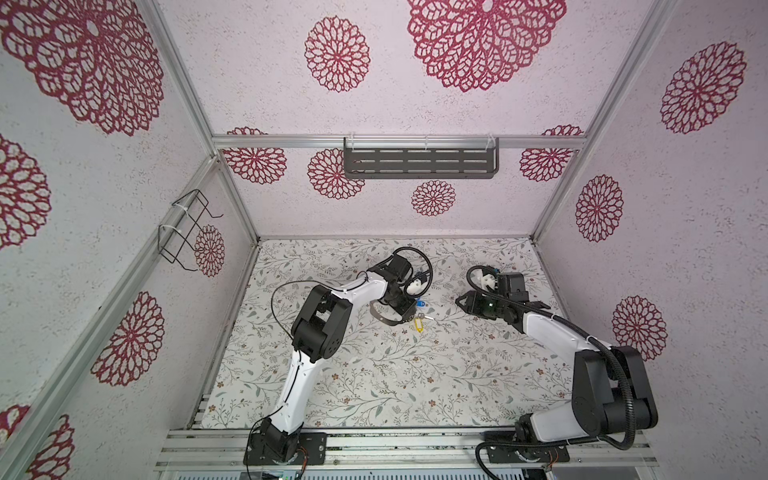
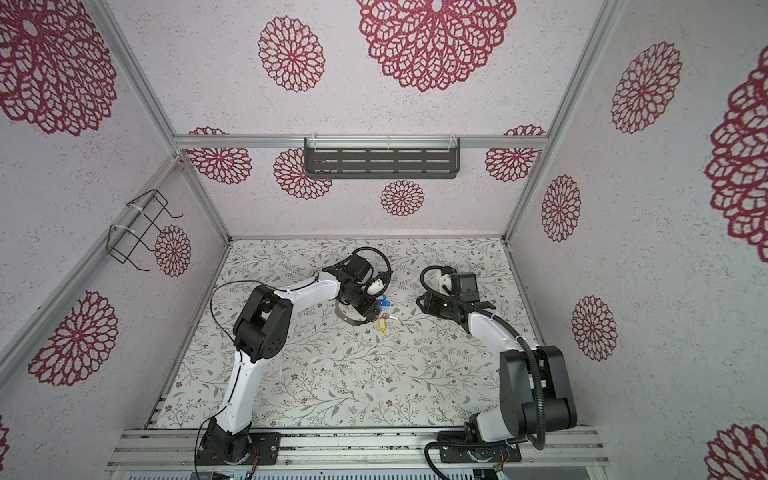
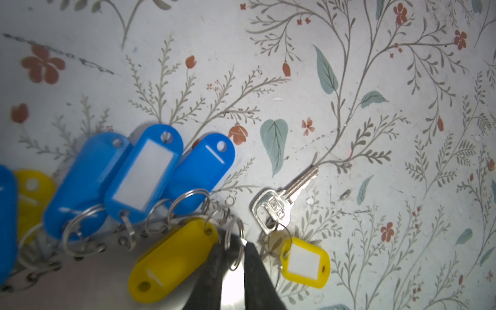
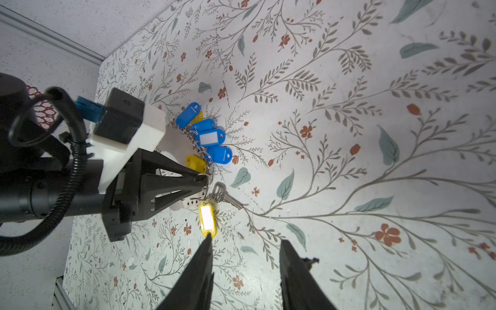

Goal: Remove the keys from the keyring

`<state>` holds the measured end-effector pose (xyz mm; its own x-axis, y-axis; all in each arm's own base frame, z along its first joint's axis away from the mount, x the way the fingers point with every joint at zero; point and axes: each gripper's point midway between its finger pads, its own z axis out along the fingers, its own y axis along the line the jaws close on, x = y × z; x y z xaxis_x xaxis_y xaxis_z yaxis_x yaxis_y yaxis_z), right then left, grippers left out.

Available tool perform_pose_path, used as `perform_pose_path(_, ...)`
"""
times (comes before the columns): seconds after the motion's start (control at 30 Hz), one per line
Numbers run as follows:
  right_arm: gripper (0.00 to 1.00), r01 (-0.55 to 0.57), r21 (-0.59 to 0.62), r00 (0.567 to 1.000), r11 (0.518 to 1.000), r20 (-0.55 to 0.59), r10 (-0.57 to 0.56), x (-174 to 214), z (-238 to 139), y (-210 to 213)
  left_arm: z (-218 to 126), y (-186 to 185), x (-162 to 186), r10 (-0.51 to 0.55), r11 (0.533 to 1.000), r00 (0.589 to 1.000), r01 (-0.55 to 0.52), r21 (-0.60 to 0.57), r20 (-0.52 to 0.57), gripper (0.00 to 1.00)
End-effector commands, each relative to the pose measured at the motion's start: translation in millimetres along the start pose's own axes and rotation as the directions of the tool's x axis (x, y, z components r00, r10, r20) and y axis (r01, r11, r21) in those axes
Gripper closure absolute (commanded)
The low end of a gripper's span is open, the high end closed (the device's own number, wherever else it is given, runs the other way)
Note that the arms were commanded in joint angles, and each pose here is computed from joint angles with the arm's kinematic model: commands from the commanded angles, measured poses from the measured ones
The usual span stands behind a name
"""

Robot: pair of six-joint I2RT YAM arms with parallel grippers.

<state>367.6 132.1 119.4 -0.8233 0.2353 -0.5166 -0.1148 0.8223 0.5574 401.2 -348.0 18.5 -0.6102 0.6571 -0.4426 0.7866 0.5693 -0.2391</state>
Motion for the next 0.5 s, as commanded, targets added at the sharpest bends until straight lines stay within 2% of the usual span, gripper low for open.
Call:
perform_pose_path(0.0,0.58,0.042,-0.028,0.998,0.999,0.041,-0.041,-17.0,-8.3,10.4,7.1,-2.1,-1.6,-0.006,0.999,1.0,0.006,0.033,0.015,0.82)
perform_pose_path(0.13,0.58,0.04,-0.037,0.998,0.999,0.042,-0.039,-18.4,-9.3,11.8,10.3,-1.9,0.2,-0.011,0.999,1.0,0.011,0.036,0.012,0.83)
perform_pose_path(0.2,0.58,0.042,-0.036,0.998,0.998,0.045,-0.04,-19.5,-10.1,11.7,10.1,-2.0,0.9,-0.012,0.999,1.0,0.012,0.035,0.01,0.87)
perform_pose_path(0.3,0.58,0.04,-0.036,0.998,0.999,0.046,-0.038,-20.4,-11.0,10.7,7.5,-4.1,1.9,-0.008,0.999,1.0,0.007,0.04,0.011,1.0)
perform_pose_path(0.47,0.58,0.038,-0.035,0.998,0.999,0.051,-0.036,-21.6,-13.5,9.4,-7.7,-4.0,-2.6,-0.012,1.0,0.999,0.011,0.028,0.03,1.0)
